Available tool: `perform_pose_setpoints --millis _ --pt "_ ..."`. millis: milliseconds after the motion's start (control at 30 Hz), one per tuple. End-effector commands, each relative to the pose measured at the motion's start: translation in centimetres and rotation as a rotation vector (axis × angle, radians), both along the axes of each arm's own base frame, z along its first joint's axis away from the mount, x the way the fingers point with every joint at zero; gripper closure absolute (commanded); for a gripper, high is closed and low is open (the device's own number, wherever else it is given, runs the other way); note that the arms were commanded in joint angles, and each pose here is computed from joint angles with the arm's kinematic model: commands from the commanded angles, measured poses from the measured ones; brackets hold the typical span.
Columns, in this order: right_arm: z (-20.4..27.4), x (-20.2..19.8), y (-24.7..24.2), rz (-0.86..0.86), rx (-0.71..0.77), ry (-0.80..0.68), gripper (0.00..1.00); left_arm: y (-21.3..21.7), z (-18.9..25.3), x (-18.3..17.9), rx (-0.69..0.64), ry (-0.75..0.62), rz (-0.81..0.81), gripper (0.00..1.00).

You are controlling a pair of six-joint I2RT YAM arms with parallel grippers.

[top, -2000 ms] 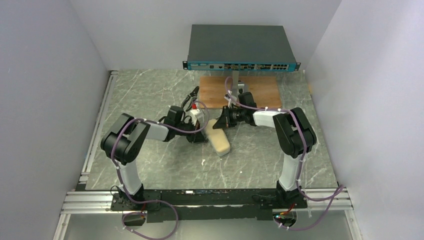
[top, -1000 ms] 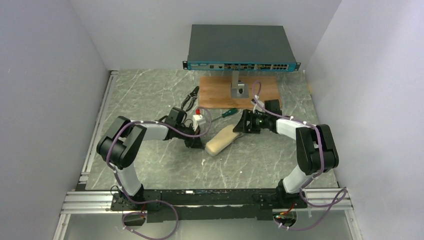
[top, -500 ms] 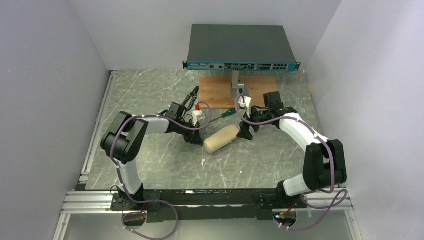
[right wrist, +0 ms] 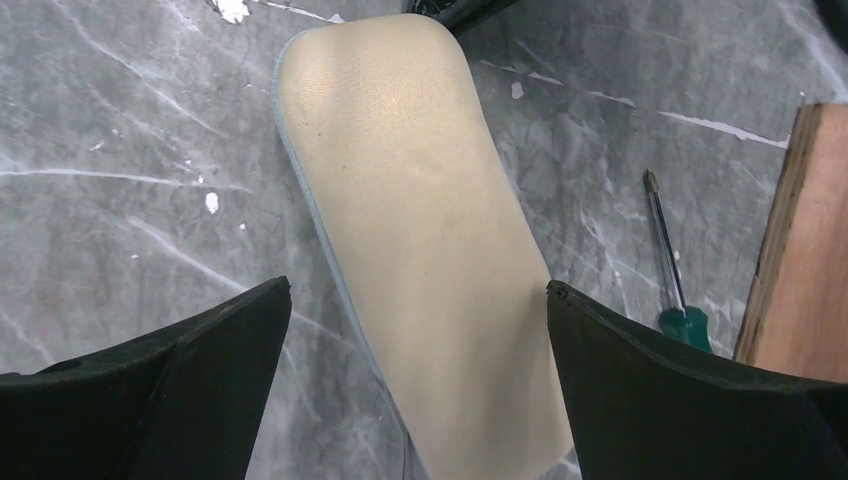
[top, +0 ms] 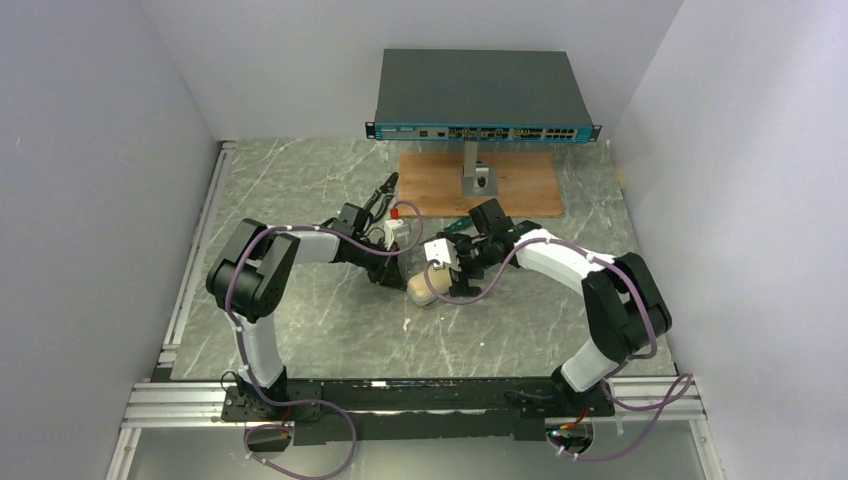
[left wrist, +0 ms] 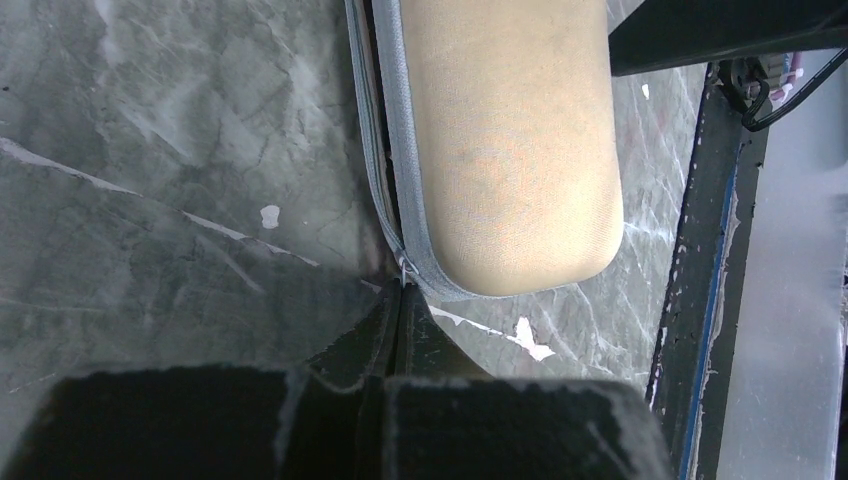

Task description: Open the umbrella

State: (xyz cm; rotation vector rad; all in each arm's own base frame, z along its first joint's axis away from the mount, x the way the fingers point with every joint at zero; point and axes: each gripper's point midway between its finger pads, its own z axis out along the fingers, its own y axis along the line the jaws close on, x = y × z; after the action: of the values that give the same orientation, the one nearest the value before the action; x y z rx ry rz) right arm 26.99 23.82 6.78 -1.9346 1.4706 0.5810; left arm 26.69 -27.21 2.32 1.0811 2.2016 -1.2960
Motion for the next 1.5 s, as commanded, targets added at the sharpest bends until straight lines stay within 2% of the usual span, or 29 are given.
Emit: perform_pose_setpoints --millis 0,100,233,367,533,700,833,933,967,1033,1067,1133,1300,1467 --pt "-0.9 1.4 0.9 0.039 0.01 -0.066 0.0 -0.2 0.2 0.6 -0.009 -0.009 0.0 1.0" --pt "-2.3 1.1 0.4 0.014 -0.016 -0.047 0.08 0.0 0.6 0.2 -0.022 0.007 0.01 1.0" --pt "-3.6 1.3 -0.9 -0.063 -0.045 -0.083 0.29 0.3 1.7 -0.9 -0.045 0.004 0.014 1.0" --pt "-4.2 1.2 -1.8 -0.117 -0.061 -0.111 0.4 0.4 2.6 -2.0 -0.076 0.004 0.019 1.0" --pt "-5.0 1.4 -2.4 -0.192 -0.103 -0.097 0.44 0.6 2.5 -3.4 -0.101 0.042 0.04 1.0" --pt "-4.8 2.3 -1.4 -0.324 -0.102 0.013 0.46 0.1 1.5 -4.5 -0.108 0.12 0.04 1.0" --pt "-4.7 2.3 -1.5 -0.403 -0.1 0.031 0.45 -0.4 1.3 -4.2 -0.134 0.154 0.045 1.0" --pt "-3.8 0.8 -1.2 -0.409 -0.078 0.103 0.4 -0.5 1.6 -3.4 -0.157 0.138 0.064 1.0" --pt "-3.2 -0.3 -0.7 -0.376 -0.054 0.157 0.35 -0.4 1.6 -3.0 -0.161 0.139 0.076 1.0" --pt "-1.9 -2.4 -0.5 -0.298 -0.028 0.23 0.18 -0.1 1.5 -2.0 -0.156 0.132 0.102 1.0" --pt "-1.4 -3.1 -0.6 -0.27 -0.022 0.263 0.13 0.0 1.4 -1.5 -0.147 0.124 0.111 1.0" --pt "-0.5 -3.8 -0.8 -0.235 -0.014 0.311 0.1 0.4 1.1 -0.6 -0.12 0.106 0.127 1.0" --pt "1.4 -0.7 -0.8 -0.3 0.015 0.322 0.04 0.6 0.9 0.3 -0.116 0.091 0.136 1.0" --pt "0.7 0.8 0.1 -0.295 0.021 0.301 0.03 0.6 0.8 0.6 -0.114 0.082 0.135 1.0"
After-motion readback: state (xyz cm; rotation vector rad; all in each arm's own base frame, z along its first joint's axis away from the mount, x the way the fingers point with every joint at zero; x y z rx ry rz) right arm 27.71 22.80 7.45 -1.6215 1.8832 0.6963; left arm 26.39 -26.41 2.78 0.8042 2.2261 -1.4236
